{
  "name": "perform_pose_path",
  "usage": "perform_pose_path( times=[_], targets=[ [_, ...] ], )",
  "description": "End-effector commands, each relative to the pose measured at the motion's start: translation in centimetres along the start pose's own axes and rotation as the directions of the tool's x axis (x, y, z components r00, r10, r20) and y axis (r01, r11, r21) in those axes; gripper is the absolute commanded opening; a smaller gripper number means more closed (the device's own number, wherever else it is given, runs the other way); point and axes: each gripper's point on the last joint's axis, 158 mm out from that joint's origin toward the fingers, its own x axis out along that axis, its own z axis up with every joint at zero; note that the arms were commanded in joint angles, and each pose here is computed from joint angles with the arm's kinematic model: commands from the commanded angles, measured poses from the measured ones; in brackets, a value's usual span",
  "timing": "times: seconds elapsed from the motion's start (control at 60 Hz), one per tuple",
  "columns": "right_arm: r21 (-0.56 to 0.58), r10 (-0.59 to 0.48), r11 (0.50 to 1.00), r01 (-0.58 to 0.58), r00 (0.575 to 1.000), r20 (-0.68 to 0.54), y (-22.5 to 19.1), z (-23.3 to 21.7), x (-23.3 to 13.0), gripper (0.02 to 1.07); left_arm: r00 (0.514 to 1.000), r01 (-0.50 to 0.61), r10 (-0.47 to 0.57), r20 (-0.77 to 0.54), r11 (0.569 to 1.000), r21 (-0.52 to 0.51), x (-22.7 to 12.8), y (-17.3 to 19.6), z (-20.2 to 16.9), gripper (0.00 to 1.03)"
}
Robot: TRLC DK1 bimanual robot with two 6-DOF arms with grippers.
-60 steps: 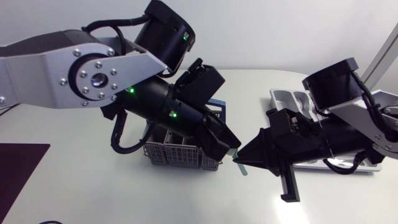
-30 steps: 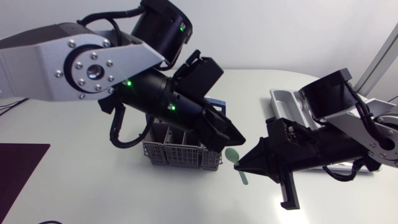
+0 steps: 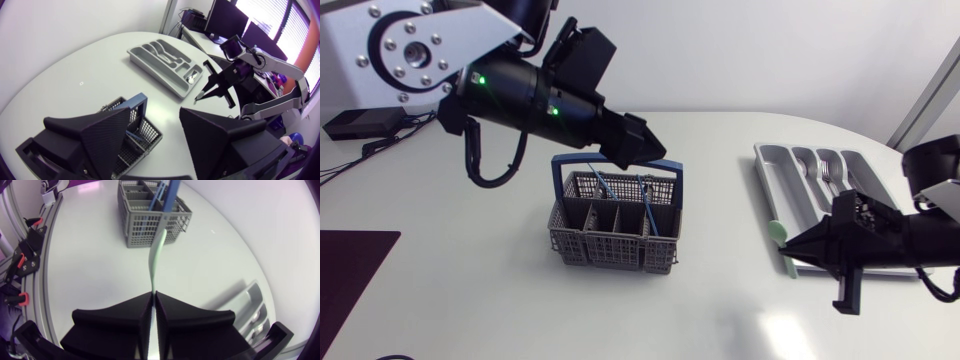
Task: Unload the cutlery basket into the drawer organizer.
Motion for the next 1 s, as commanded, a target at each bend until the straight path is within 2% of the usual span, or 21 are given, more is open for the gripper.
perform_pose_path(
  times=[0.0, 0.15, 0.383, 0.617, 0.817, 0.983],
  targets=[
    [-0.010, -0.013, 1.000, 0.012, 0.999, -0.039, -0.6, -2.6, -0.3, 0.11, 0.998, -0.043, 0.043, -0.036, 0.999, -0.006, 0.3, 1.0, -1.9, 0.71],
    [0.035, -0.101, 0.994, 0.105, 0.989, -0.104, -4.1, -7.8, -2.2, 0.11, 0.989, -0.104, 0.103, -0.107, 0.995, -0.005, 1.3, 2.4, -4.8, 0.71],
    [0.044, -0.233, 0.968, 0.245, 0.954, -0.190, -8.3, -14.1, -4.7, 0.11, 0.976, -0.142, 0.138, -0.166, 0.990, -0.012, 2.2, 3.4, -7.4, 0.71],
    [0.005, -0.309, 0.947, 0.321, 0.916, -0.258, -11.3, -17.9, -5.6, 0.11, 0.970, -0.163, 0.158, -0.186, 0.987, -0.011, 2.6, 3.9, -8.1, 0.71],
    [-0.046, -0.360, 0.931, 0.362, 0.889, -0.282, -13.0, -18.9, -6.7, 0.11, 0.967, -0.175, 0.170, -0.191, 0.985, -0.010, 2.5, 4.1, -8.3, 0.71],
    [-0.117, -0.422, 0.906, 0.407, 0.849, -0.318, -14.9, -20.7, -6.9, 0.11, 0.963, -0.176, 0.170, -0.210, 0.984, -0.011, 2.9, 4.2, -9.0, 0.71]
  ],
)
